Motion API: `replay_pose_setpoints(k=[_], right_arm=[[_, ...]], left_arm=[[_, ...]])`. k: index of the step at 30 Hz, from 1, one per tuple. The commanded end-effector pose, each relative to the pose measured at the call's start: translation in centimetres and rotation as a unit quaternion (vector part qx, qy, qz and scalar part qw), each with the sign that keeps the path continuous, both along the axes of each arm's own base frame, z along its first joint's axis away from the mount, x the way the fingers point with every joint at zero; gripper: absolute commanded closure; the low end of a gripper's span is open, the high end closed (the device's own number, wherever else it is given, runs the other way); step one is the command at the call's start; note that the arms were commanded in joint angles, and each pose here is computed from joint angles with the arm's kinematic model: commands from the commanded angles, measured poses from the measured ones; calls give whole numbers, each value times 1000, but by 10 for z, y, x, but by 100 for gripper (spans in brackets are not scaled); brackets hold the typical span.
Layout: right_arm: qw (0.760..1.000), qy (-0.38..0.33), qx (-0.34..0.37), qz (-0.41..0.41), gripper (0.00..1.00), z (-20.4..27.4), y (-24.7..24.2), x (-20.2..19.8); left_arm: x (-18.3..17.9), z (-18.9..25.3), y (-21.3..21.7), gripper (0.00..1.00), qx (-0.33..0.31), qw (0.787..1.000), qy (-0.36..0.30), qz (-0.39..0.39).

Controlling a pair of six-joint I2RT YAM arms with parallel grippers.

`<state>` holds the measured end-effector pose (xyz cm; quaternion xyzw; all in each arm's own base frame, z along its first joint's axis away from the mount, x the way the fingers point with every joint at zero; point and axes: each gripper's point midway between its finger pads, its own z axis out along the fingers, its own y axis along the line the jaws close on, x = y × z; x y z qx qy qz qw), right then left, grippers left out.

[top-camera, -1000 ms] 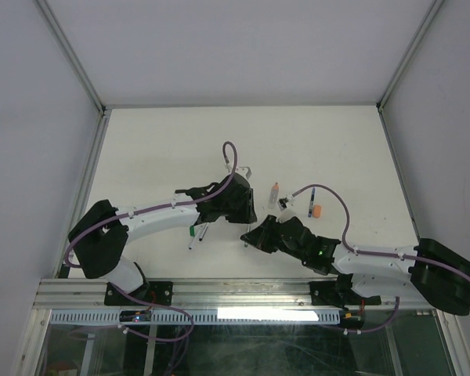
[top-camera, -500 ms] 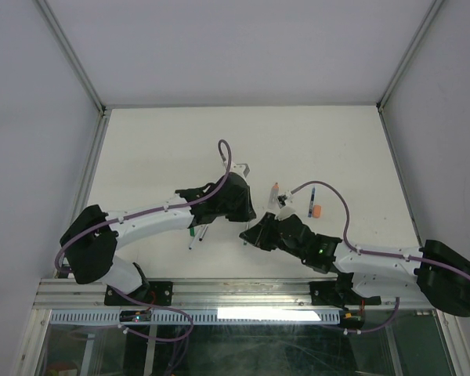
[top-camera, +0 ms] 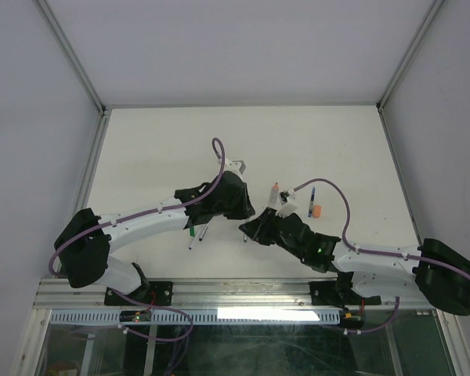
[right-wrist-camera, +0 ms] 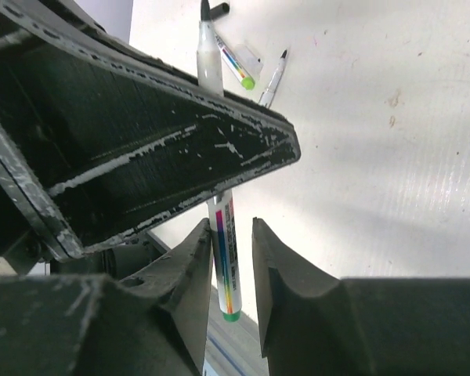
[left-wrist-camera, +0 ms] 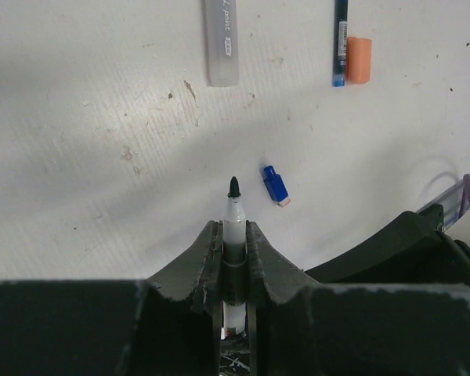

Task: Insert the pens into the pen caps
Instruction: Pick up the pen from the center of the board.

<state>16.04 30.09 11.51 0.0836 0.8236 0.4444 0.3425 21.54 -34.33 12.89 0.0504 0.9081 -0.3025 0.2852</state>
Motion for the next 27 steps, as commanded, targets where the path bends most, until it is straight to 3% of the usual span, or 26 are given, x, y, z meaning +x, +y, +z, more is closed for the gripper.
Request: replay_pose_setpoints(k=[1, 9, 15, 20, 27], right_arm=[[997, -69, 22, -31, 71, 35, 7, 24], [996, -81, 9, -36, 73, 35, 8, 30], [996, -79, 0, -35, 100, 31, 8, 31], [997, -70, -24, -21, 100, 24, 6, 26], [998, -39, -52, -2, 100, 6, -8, 11]], left_arm=[[-6, 15, -5, 100, -35, 999, 2, -8], [-9, 14, -5, 100, -37, 999, 6, -16], [-8, 16, -3, 99, -37, 999, 2, -14], [5, 16, 13, 72, -12, 1000, -10, 3], [37, 16, 76, 63, 36, 996, -19, 80]])
